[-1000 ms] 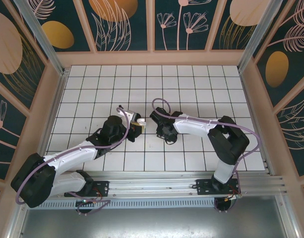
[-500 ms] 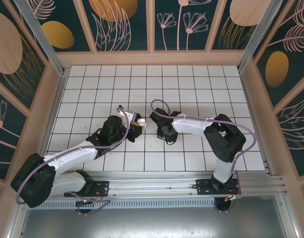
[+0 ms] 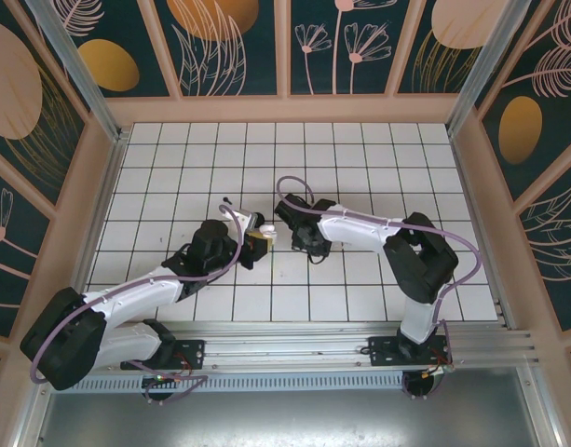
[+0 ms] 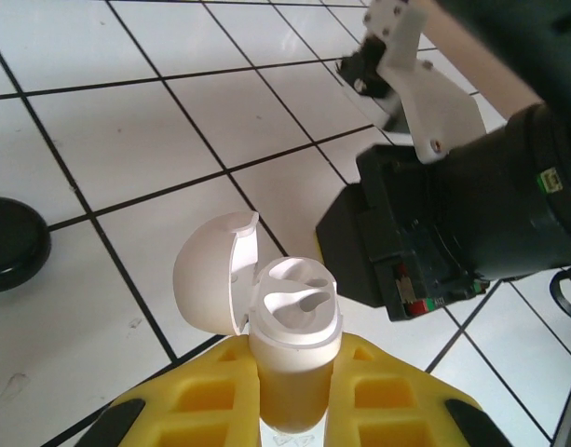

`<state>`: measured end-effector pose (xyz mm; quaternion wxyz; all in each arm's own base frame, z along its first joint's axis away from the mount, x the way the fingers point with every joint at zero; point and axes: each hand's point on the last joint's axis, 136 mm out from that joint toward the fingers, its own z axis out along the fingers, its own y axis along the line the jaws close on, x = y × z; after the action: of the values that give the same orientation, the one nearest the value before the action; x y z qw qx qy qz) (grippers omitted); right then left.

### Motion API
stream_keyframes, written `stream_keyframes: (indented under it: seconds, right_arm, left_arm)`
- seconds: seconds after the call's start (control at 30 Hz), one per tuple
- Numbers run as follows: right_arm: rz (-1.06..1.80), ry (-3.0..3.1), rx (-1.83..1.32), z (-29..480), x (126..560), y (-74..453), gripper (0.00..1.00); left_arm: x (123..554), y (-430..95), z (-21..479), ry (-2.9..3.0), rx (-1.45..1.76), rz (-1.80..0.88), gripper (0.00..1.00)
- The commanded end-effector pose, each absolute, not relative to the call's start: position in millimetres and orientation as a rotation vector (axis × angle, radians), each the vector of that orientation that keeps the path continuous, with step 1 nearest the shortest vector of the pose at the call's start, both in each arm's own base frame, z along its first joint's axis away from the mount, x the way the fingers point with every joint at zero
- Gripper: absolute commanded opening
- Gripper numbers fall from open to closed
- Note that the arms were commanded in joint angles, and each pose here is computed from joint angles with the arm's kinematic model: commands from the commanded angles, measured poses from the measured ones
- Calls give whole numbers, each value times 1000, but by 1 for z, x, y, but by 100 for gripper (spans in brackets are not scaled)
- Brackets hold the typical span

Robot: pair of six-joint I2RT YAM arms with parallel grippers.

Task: Insert the wireless bluetooth earbuds into the charging case

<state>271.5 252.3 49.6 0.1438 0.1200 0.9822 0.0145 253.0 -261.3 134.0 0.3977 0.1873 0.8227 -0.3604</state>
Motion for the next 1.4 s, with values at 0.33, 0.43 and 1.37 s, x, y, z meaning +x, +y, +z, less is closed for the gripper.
stream_keyframes:
  seconds: [0.33,0.43,1.37]
  right_arm:
    - [-59,2754,263,87,267,230,14]
    - [-112,2827,198,59,256,222,14]
    - [127,2909,211,53,241,222,27]
  left_arm:
    - [258,-274,149,2005,501,-980,0]
    - [258,-269,140,2040,482,-956,0]
    - [258,-265,134,2073,453,-937,0]
